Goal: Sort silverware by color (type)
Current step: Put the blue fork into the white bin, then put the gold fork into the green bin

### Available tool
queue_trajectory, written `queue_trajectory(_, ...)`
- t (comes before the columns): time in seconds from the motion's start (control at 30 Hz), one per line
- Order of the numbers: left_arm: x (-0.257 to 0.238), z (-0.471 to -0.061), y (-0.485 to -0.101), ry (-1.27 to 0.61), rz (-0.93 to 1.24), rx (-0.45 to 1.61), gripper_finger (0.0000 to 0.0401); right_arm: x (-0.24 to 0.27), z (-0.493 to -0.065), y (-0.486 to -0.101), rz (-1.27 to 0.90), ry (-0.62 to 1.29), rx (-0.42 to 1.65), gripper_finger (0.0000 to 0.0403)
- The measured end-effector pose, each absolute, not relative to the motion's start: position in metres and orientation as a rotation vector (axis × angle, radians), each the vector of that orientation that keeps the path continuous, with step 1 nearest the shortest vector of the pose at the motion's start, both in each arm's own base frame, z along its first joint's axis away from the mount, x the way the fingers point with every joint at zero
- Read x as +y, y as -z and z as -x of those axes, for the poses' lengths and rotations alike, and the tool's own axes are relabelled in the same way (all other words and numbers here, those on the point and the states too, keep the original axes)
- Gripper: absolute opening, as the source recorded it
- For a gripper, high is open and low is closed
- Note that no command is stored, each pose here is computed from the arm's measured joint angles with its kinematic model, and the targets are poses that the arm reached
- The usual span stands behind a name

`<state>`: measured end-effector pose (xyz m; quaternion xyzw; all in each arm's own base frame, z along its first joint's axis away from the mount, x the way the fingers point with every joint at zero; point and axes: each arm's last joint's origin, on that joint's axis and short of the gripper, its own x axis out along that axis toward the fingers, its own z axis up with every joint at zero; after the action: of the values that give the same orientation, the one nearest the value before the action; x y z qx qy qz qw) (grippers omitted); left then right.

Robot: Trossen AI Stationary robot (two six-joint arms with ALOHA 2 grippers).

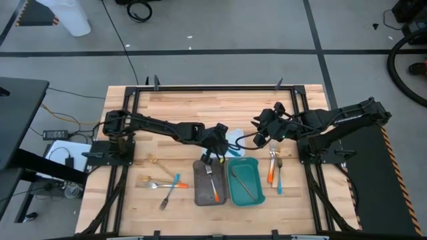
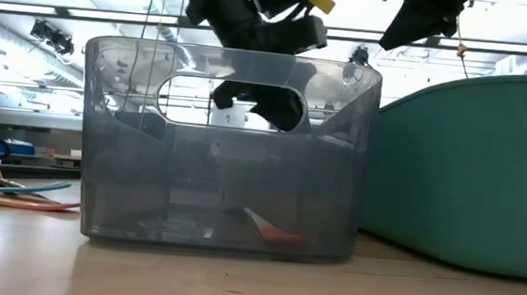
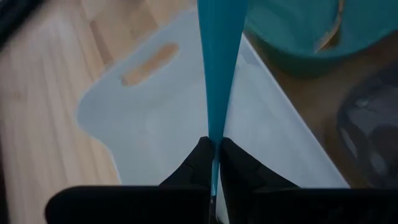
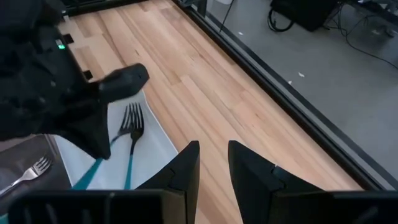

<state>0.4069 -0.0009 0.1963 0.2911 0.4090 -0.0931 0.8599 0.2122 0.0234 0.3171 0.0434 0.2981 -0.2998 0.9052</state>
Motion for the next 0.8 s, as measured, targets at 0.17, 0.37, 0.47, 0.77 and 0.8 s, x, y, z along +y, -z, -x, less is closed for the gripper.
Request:
queue_trajectory(0.17, -0.001, -0.407, -0.189, 0.204, -0.607, 0.890, 0.0029, 0.024, -0.213, -0.317, -0.092, 0.613, 0.616, 0.0095)
queue_trajectory(0.37, 0.000, -0.409, -0.186, 0.180, -0.564, 0.887, 0.0046, 0.024, -0.213, -0.317, -0.095, 0.611, 0.614, 0.0095)
queue_trajectory(0.47, 0.000, -0.409, -0.187, 0.178, -0.563, 0.885, 0.0059, 0.024, -0.213, -0.317, -0.099, 0.605, 0.616, 0.0095)
queue_trajectory(0.77, -0.008, -0.405, -0.193, 0.133, -0.613, 0.900, 0.0111, 0.024, -0.213, -0.317, -0.101, 0.600, 0.617, 0.0095)
queue_trajectory(0.8, -0.010, -0.404, -0.196, 0.133, -0.622, 0.896, 0.0114, 0.024, -0.213, -0.317, -0.101, 0.600, 0.617, 0.0095)
